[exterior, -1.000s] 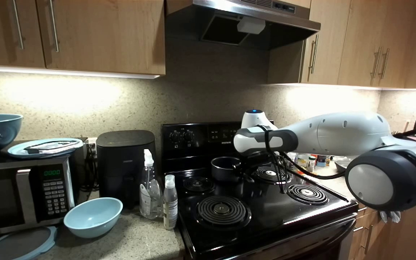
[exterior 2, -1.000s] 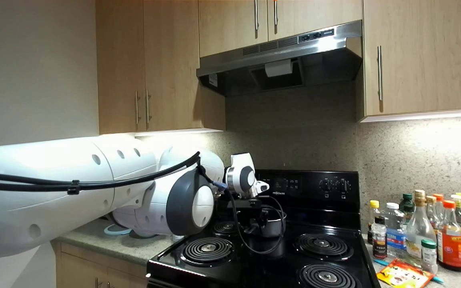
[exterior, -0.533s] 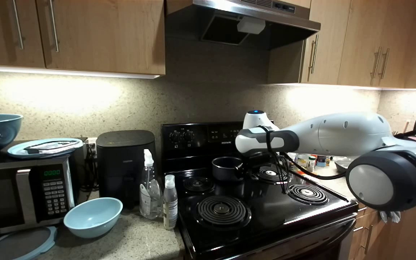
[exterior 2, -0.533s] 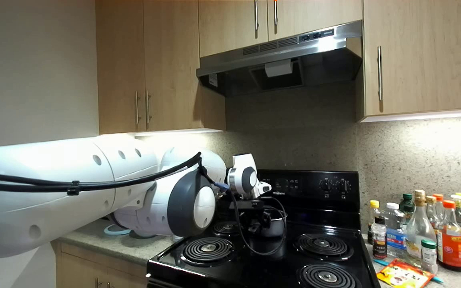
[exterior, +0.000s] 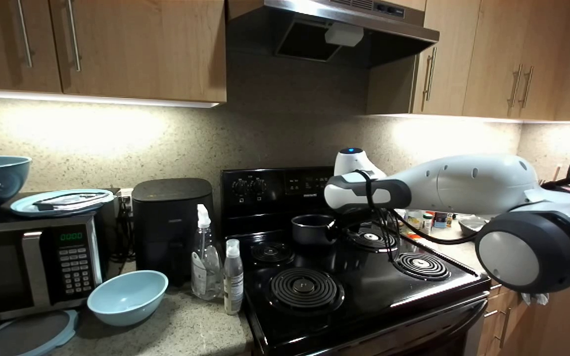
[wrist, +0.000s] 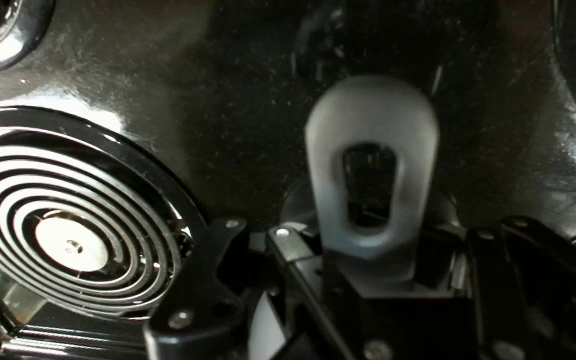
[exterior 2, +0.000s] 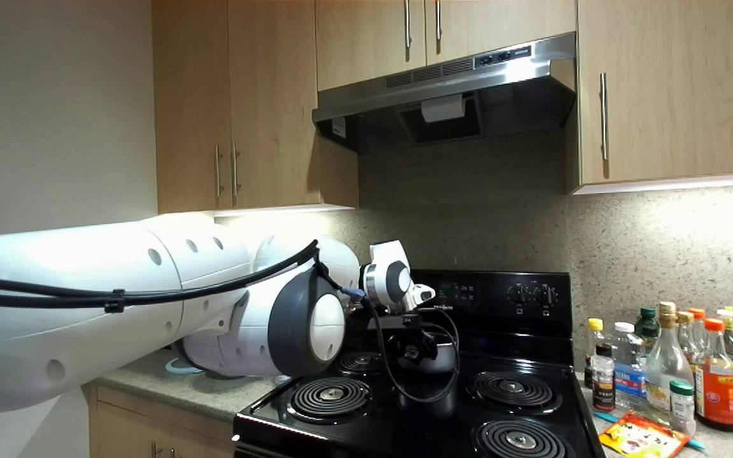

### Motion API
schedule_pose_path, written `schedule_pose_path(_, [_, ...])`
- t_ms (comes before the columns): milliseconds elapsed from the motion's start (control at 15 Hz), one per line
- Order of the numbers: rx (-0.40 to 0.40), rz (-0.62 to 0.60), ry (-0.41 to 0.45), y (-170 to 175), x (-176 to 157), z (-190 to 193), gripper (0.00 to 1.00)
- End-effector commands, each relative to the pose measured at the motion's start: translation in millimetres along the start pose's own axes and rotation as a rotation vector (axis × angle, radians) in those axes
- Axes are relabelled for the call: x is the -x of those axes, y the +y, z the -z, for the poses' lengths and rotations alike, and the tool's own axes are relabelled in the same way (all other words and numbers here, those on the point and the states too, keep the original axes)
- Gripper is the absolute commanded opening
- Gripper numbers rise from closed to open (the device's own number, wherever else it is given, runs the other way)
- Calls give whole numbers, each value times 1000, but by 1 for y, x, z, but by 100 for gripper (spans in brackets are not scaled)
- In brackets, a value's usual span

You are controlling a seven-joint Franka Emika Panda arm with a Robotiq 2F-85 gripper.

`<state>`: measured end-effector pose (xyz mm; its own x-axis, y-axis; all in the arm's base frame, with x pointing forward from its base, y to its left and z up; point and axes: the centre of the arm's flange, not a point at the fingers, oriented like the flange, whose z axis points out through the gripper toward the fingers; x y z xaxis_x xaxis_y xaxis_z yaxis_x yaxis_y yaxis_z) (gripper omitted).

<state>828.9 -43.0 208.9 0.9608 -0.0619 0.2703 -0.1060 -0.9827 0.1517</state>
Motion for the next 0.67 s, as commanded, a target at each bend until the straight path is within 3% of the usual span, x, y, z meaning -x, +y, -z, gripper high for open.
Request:
schedule_pose_path(0, [42, -45, 71, 9, 66, 32, 0])
schedule_pose_path(600, [20, -161, 68, 11, 72, 15, 0])
